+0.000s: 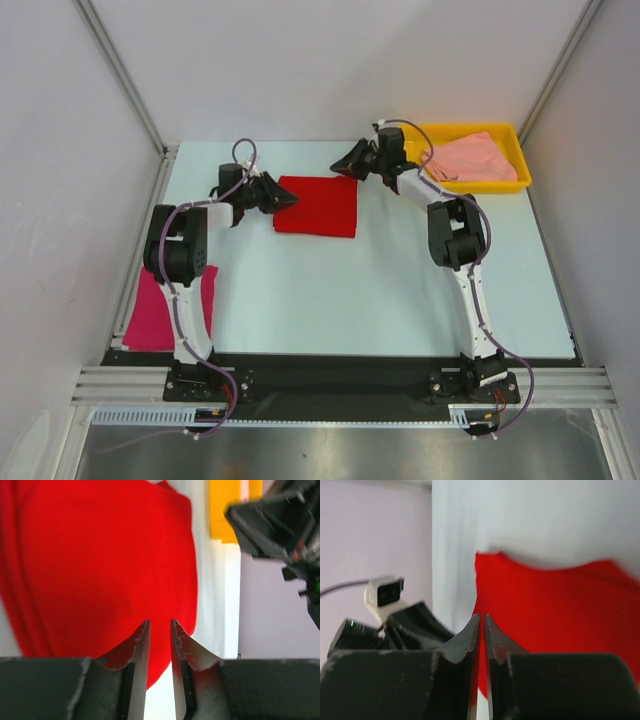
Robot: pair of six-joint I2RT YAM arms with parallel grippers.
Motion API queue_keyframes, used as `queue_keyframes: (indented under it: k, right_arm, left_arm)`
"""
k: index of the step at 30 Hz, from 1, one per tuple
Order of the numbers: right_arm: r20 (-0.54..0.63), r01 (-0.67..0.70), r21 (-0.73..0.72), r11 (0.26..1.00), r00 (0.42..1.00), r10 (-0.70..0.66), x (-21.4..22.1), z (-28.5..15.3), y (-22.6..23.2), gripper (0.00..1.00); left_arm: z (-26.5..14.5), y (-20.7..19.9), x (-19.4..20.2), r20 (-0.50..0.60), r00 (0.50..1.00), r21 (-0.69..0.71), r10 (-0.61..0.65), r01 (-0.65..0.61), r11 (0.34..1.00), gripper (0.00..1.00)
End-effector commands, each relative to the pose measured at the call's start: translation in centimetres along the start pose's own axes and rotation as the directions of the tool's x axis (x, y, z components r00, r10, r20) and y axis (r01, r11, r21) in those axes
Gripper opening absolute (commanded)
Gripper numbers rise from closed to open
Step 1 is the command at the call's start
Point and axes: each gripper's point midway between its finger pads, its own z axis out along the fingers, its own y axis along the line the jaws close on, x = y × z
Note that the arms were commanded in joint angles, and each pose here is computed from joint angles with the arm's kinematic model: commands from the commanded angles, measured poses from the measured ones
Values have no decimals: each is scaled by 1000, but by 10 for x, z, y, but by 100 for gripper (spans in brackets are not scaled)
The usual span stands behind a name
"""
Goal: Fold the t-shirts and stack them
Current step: Fold the tshirt
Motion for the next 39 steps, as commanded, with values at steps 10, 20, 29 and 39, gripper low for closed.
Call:
queue_keyframes:
  k: [10,20,29,39]
  right_arm:
    - [-198,-52,-94,994,980,32,89,-20,-19,7]
    - [-288,71,-114,991,952,-101,87,-30,33,8]
    - [-358,-9,-121,993,933,-35,142,-46,18,8]
    - [-359,16,42,999,933,0,139,-77,-65,7]
  left_arm:
    - [-29,52,54,-60,995,-95,-82,76,993,26]
    - [-53,-1,32,-44,998,-79,53,-56,995,37]
    - [-40,16,63,-86,993,-16,-76,75,997,35]
    - [-52,65,101,-129,986,-215,-107,78,974,30]
